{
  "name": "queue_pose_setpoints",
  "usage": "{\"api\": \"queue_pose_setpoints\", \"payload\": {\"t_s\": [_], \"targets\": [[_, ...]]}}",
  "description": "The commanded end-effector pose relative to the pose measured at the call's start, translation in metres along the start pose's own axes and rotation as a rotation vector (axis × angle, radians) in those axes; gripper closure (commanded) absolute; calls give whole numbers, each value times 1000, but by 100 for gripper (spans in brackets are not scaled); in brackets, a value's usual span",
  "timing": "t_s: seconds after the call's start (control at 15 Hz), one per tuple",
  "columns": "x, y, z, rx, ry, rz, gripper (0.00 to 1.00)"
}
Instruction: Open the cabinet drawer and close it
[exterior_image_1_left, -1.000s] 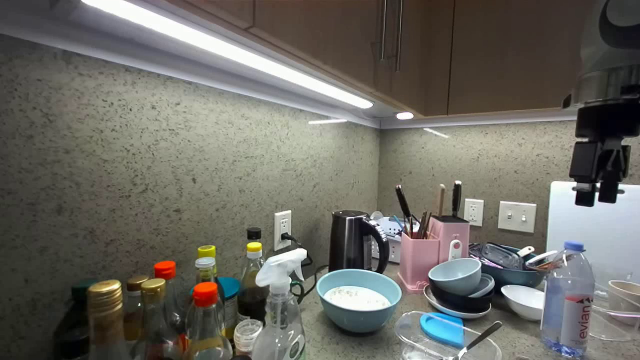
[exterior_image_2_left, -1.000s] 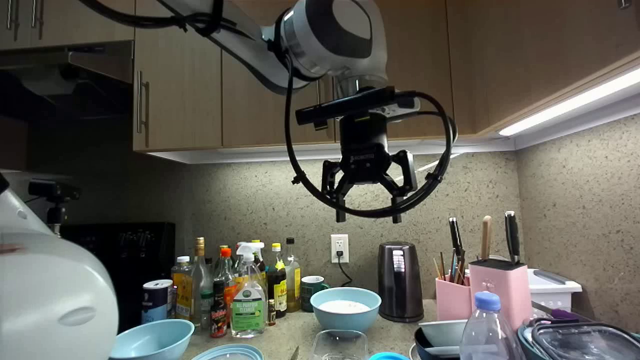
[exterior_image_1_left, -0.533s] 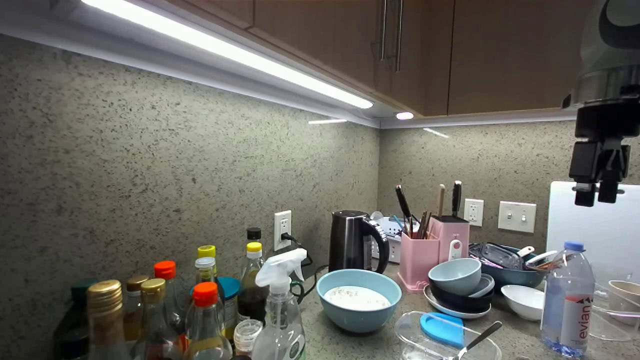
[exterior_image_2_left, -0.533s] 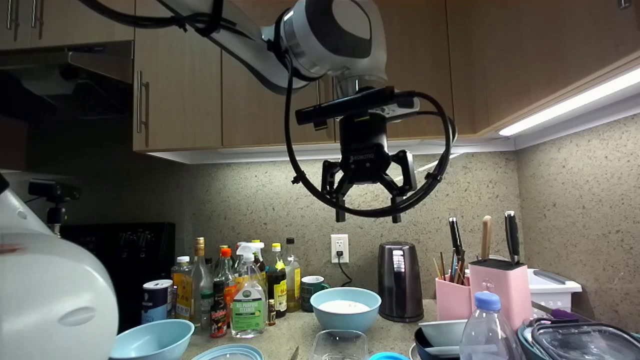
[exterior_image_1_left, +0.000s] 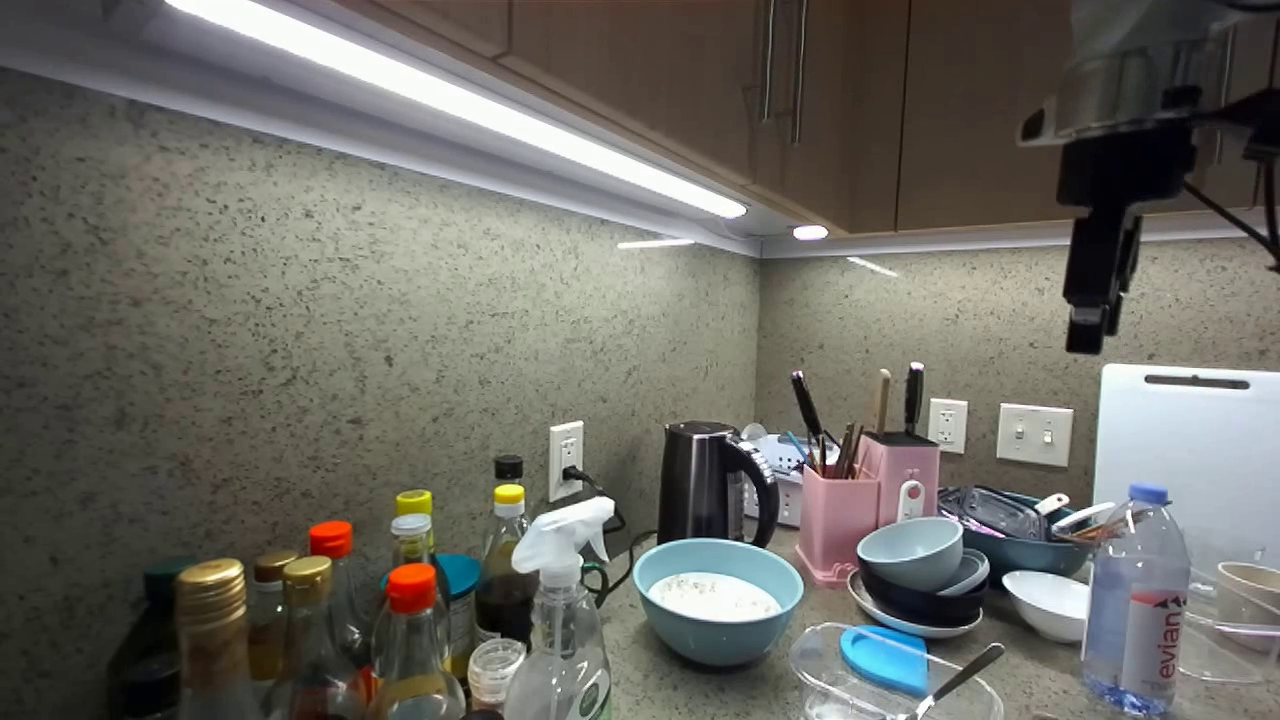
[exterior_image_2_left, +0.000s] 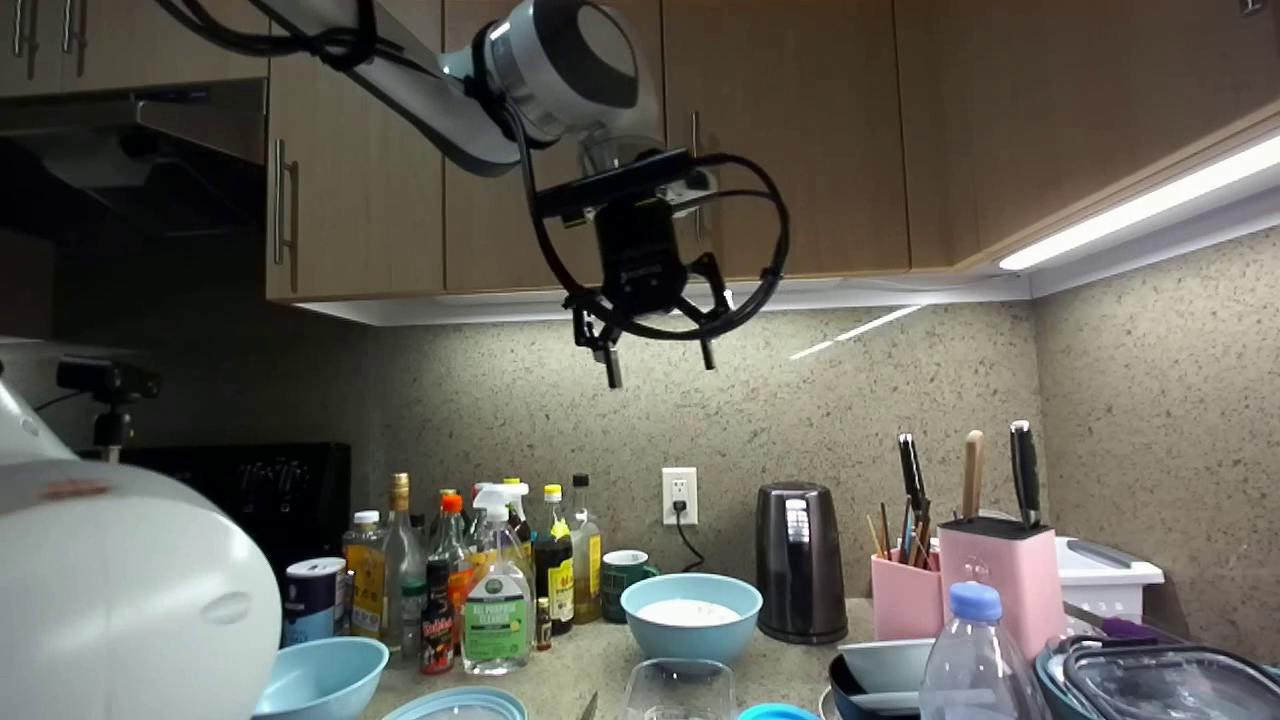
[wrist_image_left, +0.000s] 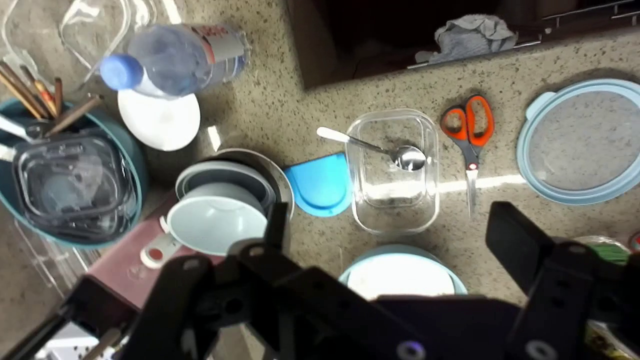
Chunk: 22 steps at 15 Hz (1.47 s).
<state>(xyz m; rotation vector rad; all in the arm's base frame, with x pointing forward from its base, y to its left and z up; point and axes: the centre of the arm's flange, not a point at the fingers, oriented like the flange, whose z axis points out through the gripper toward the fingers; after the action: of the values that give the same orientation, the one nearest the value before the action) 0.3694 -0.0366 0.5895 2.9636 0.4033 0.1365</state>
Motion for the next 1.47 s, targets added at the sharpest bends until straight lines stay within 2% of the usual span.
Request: {"api": "queue_pose_setpoints", "payload": {"t_s": [0.0,0.07,0.4,0.47,0.8,1.0,1.07,1.13,1.4], "targets": [[5,-24,-35,-67,49,-181,0],[9,-22,-23,-32,37,-93,0],[10,-22,-25,-31,42,-95,0],[14,-26,-27,-21,63,-137,0],[62,-61,-95,-68,311,-271,0],[77,-79,-141,-108,490,-303,0],[77,-81,-150,-119,521,-304,0],[66,-82,-137,-118,463,-267,0],[67,-82,-140,-121,470,-266,0]]}}
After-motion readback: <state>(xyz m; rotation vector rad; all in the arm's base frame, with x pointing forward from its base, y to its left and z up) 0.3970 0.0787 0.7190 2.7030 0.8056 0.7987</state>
